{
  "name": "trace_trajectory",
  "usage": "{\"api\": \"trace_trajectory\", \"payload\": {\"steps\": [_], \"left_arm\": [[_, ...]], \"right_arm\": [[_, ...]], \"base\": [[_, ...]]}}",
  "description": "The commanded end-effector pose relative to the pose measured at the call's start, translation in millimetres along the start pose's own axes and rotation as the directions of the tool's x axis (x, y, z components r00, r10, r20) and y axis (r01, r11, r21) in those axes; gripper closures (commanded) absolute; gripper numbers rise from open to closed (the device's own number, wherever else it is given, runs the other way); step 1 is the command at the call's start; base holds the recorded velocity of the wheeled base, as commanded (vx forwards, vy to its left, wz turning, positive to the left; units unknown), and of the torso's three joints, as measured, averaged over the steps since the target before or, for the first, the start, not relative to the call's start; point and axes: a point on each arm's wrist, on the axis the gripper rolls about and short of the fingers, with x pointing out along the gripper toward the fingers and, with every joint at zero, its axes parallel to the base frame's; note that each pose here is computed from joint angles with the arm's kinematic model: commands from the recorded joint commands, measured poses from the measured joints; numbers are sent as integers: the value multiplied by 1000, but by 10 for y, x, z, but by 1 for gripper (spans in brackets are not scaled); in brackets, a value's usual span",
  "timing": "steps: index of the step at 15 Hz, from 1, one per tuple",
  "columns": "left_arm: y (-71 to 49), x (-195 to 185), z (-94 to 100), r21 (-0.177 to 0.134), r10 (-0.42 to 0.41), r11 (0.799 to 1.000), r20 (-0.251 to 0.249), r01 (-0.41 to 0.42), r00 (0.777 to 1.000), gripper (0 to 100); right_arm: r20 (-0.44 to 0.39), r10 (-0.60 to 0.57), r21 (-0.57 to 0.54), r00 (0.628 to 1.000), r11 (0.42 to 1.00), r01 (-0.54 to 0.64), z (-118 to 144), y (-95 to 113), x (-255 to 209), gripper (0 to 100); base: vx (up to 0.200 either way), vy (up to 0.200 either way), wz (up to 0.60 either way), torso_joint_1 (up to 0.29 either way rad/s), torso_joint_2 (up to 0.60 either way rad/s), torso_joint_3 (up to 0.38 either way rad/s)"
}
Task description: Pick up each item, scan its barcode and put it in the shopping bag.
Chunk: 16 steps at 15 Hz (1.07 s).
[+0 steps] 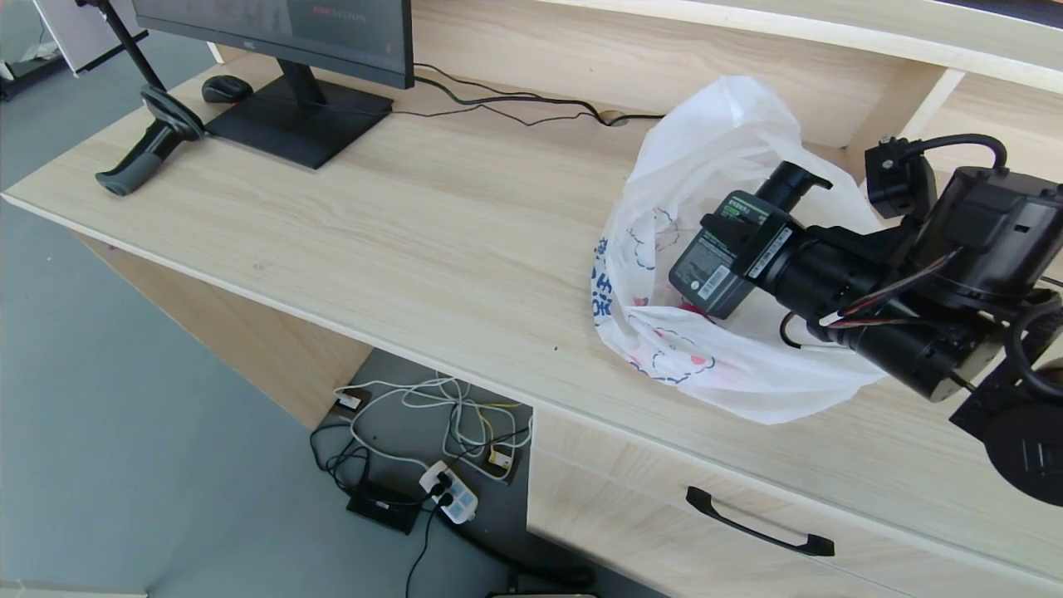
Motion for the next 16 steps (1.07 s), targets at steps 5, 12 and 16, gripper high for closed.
{"api": "trace_trajectory", "payload": {"steps": [5,12,16], "left_arm": [[0,1,1,-2,0,1000,-1,0,1000,0],[0,1,1,1,0,1000,-1,0,1000,0],[0,1,-1,0,0,1000,-3,0,1000,0]], "right_arm": [[30,-10,-12,999,1000,10,45,-30,180,0],[170,-57,-324,984,939,110,500,-301,225,0],[220,-18,-486,975,865,126,769,-352,81,0]], "base": [[0,0,0,0,0,0],[0,0,0,0,0,0],[0,0,0,0,0,0]]}}
